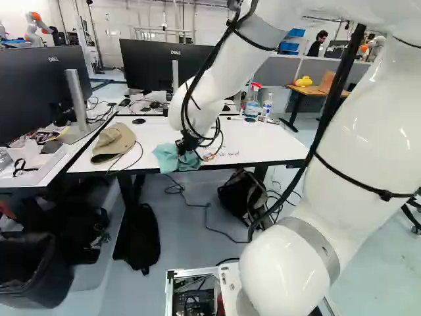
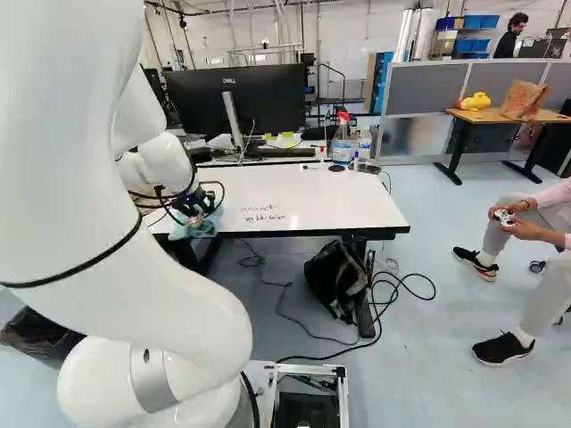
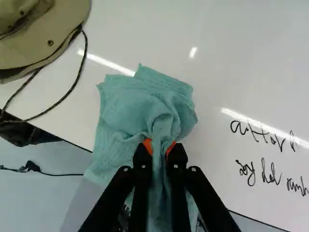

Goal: Clean the table with the green towel

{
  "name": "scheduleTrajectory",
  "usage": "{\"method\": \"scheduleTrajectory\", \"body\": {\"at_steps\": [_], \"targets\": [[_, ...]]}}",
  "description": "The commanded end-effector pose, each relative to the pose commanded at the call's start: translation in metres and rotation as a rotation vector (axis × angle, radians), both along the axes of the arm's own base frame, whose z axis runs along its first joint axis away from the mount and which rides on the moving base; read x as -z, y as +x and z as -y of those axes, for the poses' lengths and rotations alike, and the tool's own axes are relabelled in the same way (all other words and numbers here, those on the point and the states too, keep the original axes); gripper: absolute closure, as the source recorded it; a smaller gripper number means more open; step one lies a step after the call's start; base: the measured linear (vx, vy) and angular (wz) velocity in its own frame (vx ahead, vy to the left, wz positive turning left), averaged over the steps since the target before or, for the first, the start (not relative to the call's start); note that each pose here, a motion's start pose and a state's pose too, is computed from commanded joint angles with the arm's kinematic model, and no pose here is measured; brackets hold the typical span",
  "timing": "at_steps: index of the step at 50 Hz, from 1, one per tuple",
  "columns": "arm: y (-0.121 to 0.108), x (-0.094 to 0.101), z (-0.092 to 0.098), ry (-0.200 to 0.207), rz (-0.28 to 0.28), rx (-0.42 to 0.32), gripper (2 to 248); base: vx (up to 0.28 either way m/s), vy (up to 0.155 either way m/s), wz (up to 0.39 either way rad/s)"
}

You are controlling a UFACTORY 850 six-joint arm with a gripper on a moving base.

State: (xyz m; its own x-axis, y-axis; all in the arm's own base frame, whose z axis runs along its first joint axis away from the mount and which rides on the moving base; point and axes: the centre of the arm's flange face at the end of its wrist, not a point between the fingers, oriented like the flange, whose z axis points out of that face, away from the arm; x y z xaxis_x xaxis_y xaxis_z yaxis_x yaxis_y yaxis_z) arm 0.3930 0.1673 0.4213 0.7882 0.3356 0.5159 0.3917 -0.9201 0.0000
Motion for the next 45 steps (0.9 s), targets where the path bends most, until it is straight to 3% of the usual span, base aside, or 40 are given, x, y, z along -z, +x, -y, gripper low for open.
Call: {"method": "scheduleTrajectory", "body": {"at_steps": [45], "targets": [[0.088,0.000,-0.003,0.008,0.020,0.062,204,0.000,0.000,0.000]]}}
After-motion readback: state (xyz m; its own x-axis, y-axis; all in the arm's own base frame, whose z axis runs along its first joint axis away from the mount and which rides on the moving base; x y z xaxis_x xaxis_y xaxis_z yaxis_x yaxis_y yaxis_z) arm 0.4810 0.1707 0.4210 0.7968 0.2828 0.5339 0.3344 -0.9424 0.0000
